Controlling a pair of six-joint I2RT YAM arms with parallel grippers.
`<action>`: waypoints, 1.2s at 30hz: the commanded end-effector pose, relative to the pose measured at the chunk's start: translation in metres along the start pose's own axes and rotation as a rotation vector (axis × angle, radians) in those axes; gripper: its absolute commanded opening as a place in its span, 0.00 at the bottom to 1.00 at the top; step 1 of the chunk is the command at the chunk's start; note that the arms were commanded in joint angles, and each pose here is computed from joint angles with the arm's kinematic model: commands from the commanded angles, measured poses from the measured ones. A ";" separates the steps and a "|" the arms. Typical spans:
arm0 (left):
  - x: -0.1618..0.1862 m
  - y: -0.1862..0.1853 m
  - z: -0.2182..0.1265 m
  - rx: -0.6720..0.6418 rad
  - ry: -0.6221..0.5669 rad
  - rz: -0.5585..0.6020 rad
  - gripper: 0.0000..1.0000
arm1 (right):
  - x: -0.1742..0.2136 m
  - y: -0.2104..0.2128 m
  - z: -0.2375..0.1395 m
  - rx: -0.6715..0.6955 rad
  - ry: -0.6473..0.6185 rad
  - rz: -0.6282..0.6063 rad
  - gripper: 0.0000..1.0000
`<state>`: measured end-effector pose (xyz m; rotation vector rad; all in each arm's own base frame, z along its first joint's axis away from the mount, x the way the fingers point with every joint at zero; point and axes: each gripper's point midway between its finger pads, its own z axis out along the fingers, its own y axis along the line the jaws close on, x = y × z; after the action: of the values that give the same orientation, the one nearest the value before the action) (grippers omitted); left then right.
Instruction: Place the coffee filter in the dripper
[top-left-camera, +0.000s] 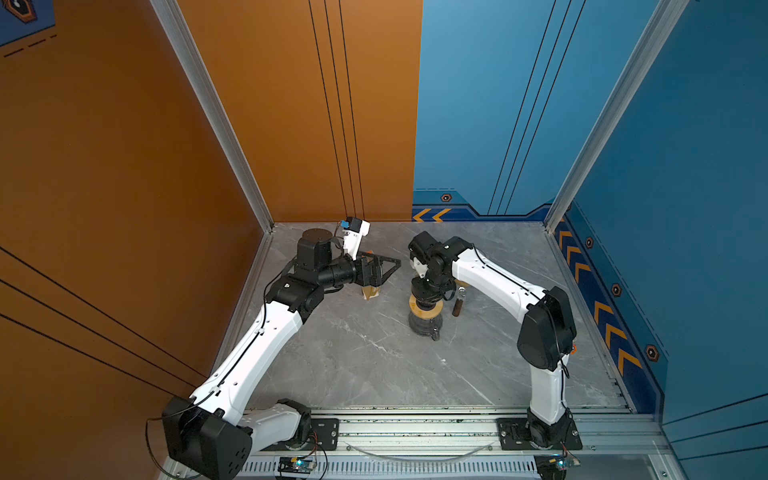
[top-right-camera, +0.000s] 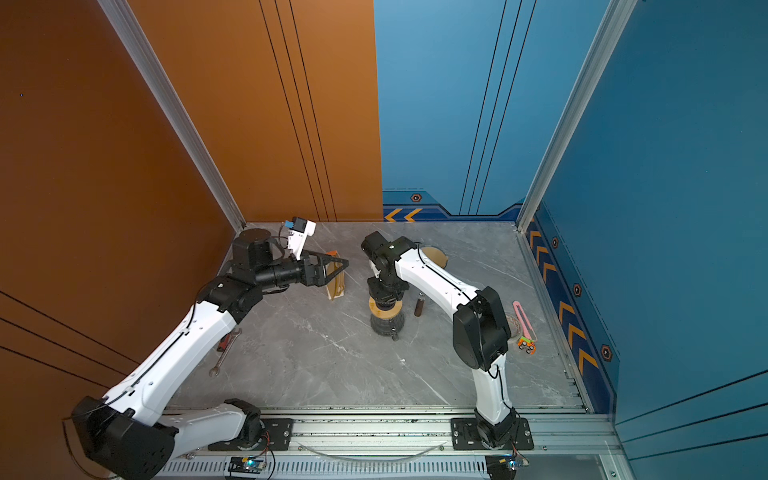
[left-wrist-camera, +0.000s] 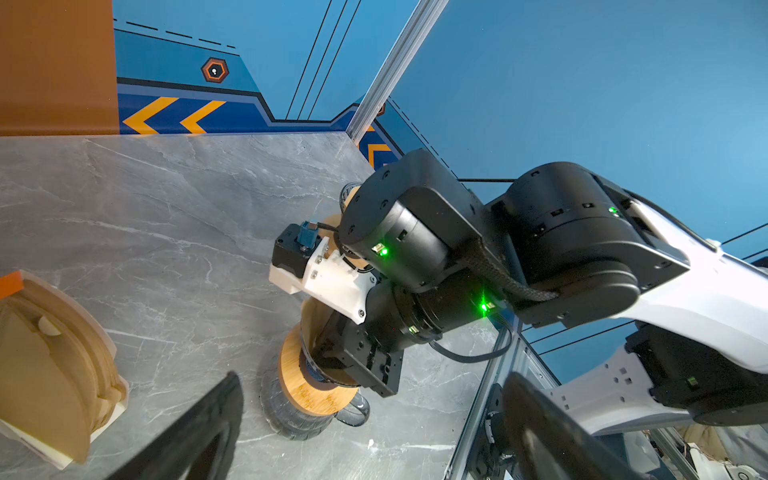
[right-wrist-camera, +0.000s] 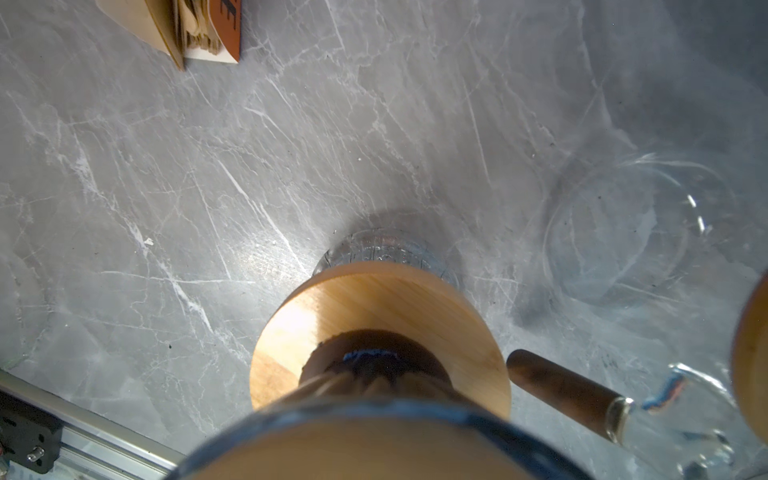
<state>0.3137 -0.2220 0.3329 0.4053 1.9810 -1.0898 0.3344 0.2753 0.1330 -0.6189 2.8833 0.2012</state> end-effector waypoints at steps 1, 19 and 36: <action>0.004 -0.003 0.001 0.010 0.015 -0.006 0.98 | 0.002 -0.002 0.000 0.024 0.017 -0.023 0.23; 0.009 0.002 0.005 -0.006 0.040 -0.021 0.98 | -0.007 0.000 -0.028 0.012 -0.058 -0.017 0.30; 0.015 0.003 0.012 -0.009 0.068 -0.027 0.98 | -0.016 -0.005 -0.059 0.040 -0.141 -0.012 0.07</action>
<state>0.3123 -0.2289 0.3154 0.4069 2.0500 -1.1015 0.3416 0.2746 0.1665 -0.6144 2.7960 0.2055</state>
